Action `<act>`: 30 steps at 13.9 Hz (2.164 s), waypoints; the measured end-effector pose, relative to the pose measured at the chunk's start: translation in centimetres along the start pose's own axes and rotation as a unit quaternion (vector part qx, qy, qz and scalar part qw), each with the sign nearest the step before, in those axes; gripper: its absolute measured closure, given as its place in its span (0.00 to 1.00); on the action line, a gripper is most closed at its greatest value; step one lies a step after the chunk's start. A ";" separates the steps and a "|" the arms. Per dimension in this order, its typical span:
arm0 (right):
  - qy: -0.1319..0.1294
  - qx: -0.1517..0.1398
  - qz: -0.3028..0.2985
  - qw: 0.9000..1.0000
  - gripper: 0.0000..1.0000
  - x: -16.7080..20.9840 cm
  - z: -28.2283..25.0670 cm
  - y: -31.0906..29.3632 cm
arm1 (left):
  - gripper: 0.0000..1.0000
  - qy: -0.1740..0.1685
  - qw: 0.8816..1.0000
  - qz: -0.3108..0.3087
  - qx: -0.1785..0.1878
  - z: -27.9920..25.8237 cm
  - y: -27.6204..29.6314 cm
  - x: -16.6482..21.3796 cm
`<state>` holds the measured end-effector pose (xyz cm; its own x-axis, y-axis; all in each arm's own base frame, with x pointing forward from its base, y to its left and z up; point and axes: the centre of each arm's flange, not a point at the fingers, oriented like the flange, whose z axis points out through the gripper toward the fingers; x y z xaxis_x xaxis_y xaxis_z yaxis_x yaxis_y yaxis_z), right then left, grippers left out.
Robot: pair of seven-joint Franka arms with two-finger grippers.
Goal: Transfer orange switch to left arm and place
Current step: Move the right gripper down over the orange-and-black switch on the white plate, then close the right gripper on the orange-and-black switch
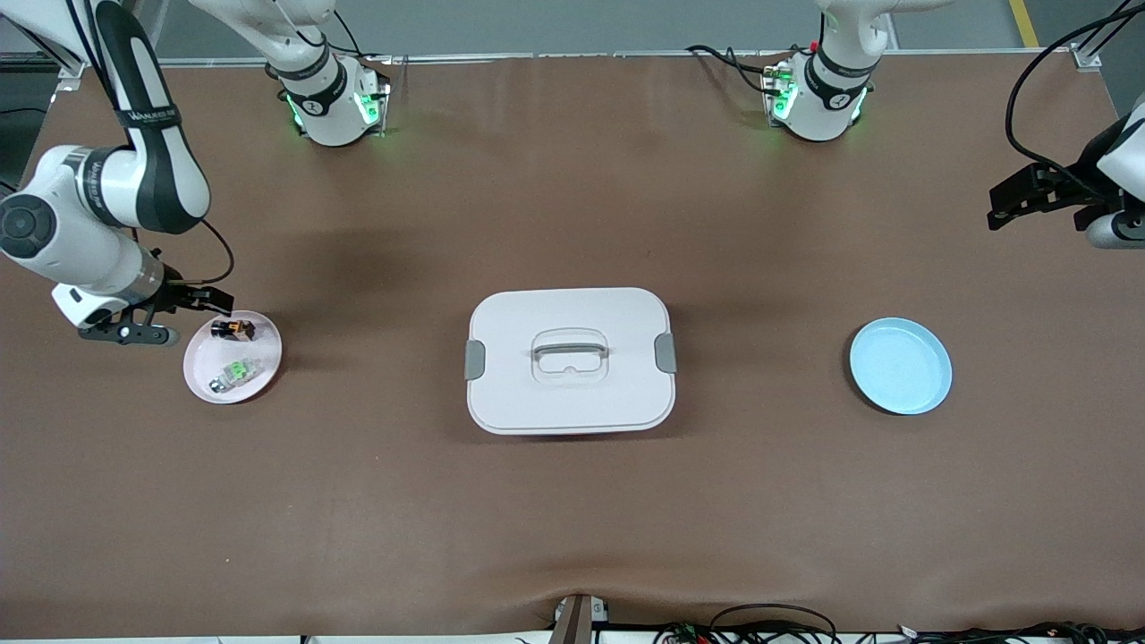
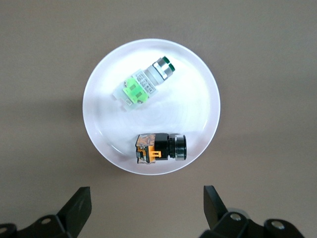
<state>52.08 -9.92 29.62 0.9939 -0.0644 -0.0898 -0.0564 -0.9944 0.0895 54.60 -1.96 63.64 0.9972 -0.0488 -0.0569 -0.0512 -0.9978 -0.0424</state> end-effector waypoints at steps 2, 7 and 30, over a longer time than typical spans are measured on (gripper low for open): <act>-0.002 0.003 0.003 1.000 0.00 0.3 2.2 0.3 | 0.00 0.001 1.000 -0.001 0.000 -0.1 -0.1 0.0; -0.014 0.008 0.011 1.000 0.00 0.6 6.9 1.2 | 0.00 -0.002 1.000 -0.006 0.000 -0.2 -0.6 -0.2; -0.019 0.008 0.009 1.000 0.00 0.9 11.3 1.6 | 0.00 -0.011 1.000 -0.007 0.000 -0.3 -0.7 -0.6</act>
<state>51.81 -12.56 18.49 0.9884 -0.0860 -0.1254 -0.0768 -0.9941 0.0765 54.02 -1.21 63.96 0.9963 -0.0337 -0.0788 -0.0371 -0.9984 -0.0430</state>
